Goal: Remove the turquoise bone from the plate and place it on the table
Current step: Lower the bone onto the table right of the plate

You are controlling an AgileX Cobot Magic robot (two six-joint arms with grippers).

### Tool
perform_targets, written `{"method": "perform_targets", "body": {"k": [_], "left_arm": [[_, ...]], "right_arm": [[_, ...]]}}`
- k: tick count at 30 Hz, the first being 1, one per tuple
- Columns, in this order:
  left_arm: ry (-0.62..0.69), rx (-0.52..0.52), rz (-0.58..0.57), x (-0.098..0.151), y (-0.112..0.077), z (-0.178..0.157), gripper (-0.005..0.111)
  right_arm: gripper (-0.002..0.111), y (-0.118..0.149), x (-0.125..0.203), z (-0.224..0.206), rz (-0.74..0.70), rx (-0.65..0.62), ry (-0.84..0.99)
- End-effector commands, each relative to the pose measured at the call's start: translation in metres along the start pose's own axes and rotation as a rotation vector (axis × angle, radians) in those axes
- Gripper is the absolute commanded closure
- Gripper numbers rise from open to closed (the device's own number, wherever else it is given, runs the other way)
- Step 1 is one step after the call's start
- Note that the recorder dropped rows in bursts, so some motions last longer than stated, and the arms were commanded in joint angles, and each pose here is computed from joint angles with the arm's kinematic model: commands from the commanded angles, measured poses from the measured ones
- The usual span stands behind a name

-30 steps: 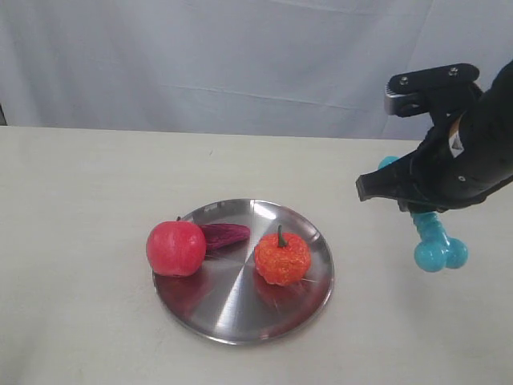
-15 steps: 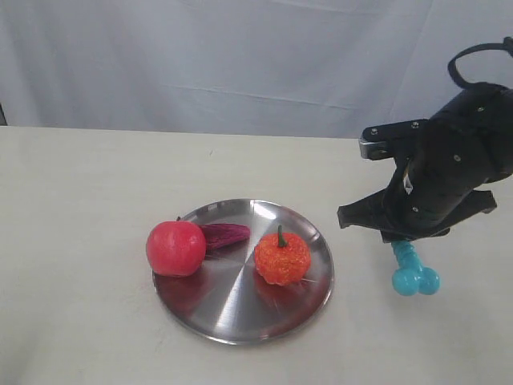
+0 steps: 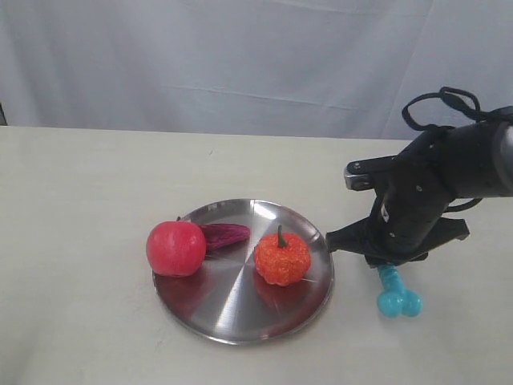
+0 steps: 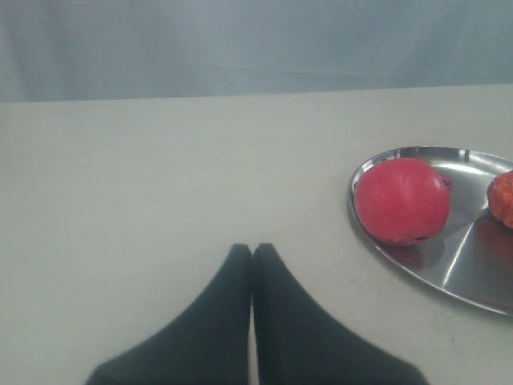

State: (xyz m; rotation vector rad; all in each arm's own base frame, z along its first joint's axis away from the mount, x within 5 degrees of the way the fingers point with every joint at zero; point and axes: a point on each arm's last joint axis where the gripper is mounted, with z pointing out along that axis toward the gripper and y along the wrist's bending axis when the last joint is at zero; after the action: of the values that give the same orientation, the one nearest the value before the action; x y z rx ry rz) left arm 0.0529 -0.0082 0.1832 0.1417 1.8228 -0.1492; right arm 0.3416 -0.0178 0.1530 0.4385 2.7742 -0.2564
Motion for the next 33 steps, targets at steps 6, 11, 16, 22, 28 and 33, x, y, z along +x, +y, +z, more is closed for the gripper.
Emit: {"method": "perform_targets", "body": {"k": [6, 11, 16, 22, 28, 33], "left_arm": [[0.001, 0.003, -0.001, 0.0009, -0.0001, 0.0003, 0.107], [0.001, 0.003, -0.001, 0.0009, -0.0001, 0.0003, 0.107], [0.001, 0.003, -0.001, 0.0009, -0.0001, 0.0003, 0.107], [0.001, 0.003, -0.001, 0.0009, -0.0001, 0.0003, 0.107], [0.001, 0.003, -0.001, 0.0009, -0.0001, 0.0003, 0.107], [0.001, 0.003, -0.001, 0.0009, -0.0001, 0.0003, 0.107]], "right_arm": [[0.109, 0.0008, -0.0004, 0.0105, -0.008, 0.001, -0.003], [0.109, 0.0008, -0.0009, 0.0105, -0.01, 0.0, -0.008], [0.109, 0.0004, -0.0005, 0.0105, -0.009, 0.004, -0.004], [0.109, 0.0004, 0.0005, 0.0105, 0.001, 0.005, 0.007], [0.109, 0.0013, 0.0005, 0.0105, 0.012, -0.005, 0.007], [0.109, 0.0019, 0.0004, 0.0105, 0.02, -0.011, 0.006]]}}
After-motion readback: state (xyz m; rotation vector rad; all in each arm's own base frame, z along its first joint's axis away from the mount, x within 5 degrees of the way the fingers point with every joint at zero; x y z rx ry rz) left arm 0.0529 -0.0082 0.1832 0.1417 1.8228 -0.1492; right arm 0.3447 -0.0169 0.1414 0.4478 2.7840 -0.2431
